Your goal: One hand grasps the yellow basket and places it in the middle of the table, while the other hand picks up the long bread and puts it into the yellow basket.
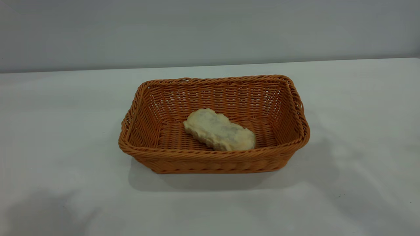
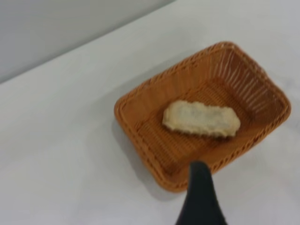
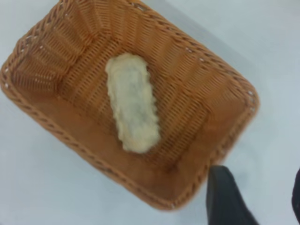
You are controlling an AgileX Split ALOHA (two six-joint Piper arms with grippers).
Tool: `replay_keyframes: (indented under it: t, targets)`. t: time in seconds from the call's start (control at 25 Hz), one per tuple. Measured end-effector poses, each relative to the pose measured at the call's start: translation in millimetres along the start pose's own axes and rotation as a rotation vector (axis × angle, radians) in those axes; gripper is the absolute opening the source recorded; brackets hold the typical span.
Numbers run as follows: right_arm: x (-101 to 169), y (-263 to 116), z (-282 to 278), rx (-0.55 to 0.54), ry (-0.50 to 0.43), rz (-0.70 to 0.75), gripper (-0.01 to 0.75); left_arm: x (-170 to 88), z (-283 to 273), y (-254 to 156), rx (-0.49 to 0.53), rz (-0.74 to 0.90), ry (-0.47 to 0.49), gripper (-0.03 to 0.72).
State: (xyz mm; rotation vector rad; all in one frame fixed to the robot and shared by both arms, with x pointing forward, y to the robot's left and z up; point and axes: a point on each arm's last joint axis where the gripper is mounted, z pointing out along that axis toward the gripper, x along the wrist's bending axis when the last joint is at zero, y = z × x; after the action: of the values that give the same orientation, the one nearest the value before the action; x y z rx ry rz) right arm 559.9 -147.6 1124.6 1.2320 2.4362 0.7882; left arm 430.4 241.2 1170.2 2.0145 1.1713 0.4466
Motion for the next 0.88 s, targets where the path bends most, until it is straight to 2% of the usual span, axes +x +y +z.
replay_keyframes:
  t: [0.2,0.64,0.88]
  targets:
    - [-3,-9,-47,-0.013,-0.017,0.012,0.366,-12,-18,-32,-0.021,-0.009,0.022,0.583]
    - [14,-40,-139,-0.060,-0.047,0.031,0.362,-45,-61,-107,-0.129,0.019,0.035,0.583]
    - [25,-60,-192,-0.182,-0.075,0.033,0.362,-60,-71,-153,-0.182,0.007,0.036,0.583]
